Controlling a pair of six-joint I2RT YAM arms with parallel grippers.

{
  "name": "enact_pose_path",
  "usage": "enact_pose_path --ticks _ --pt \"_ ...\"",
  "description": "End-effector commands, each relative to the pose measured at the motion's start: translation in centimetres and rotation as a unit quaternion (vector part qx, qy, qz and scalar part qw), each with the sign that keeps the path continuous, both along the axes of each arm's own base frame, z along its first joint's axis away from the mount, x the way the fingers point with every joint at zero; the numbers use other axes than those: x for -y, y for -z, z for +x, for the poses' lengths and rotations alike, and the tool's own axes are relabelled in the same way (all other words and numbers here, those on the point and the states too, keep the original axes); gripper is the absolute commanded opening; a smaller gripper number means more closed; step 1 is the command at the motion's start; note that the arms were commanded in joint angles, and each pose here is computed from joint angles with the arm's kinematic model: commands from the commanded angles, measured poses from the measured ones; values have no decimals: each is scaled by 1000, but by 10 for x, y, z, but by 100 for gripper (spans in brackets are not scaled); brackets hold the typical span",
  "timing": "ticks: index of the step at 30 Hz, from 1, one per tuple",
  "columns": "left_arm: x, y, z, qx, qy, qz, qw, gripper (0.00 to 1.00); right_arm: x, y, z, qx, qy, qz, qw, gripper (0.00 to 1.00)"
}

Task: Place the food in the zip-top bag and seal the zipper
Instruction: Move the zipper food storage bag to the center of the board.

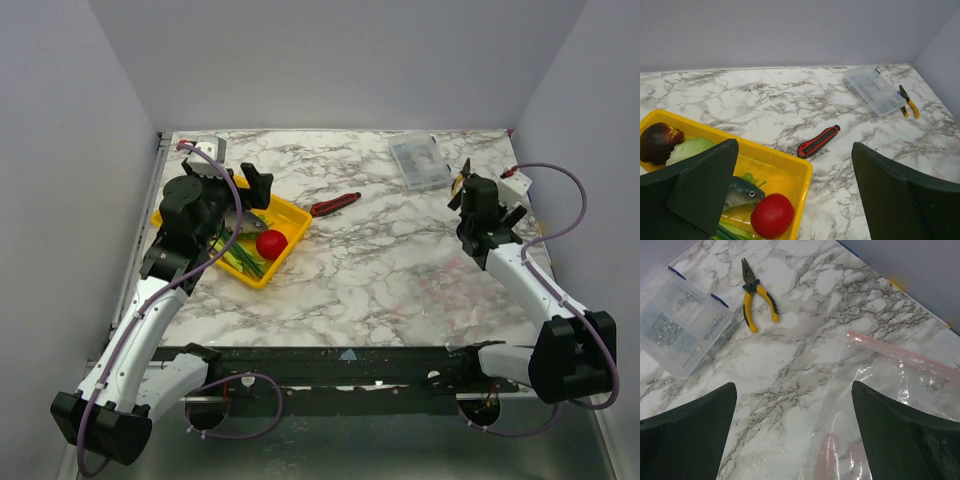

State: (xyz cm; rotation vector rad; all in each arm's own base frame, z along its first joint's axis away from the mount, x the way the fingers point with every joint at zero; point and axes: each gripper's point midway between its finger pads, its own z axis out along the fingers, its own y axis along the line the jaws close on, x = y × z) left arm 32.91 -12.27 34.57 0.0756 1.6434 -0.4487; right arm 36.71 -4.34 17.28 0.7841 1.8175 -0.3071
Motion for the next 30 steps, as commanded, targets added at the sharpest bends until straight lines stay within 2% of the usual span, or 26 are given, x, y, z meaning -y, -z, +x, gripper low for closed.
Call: enact_pose_path --ticks 1,4,8,13,16,19,23,25,28,30 --pt "10 -6 -7 1 27 -10 1000 99 5 8 -16 -18 3 -7 1000 100" --pt "13 -7 -9 0 33 -15 999 99 14 20 -19 -28 31 18 999 100" --pt "16 -6 -10 -2 40 -22 999 98 37 51 -34 -41 92 86 991 100" --pt "21 -3 -11 -6 48 -27 998 98 84 93 -69 -60 191 168 965 100" --pt "25 -2 -12 -8 57 -30 998 99 108 104 -96 -81 257 158 950 100" --pt "28 -2 -13 -11 63 -33 997 98 116 113 -108 -93 276 162 943 100" --pt "31 -1 -15 -12 70 -35 997 99 107 134 -106 -119 248 210 938 100" --pt "31 -2 -15 -12 69 -35 997 99 96 137 -97 -130 206 229 942 100" --pt "32 -2 -16 -13 73 -37 997 99 63 138 -75 -129 98 281 946 100" --pt "34 -1 -16 -15 77 -38 996 99 42 139 -70 -128 64 299 943 100"
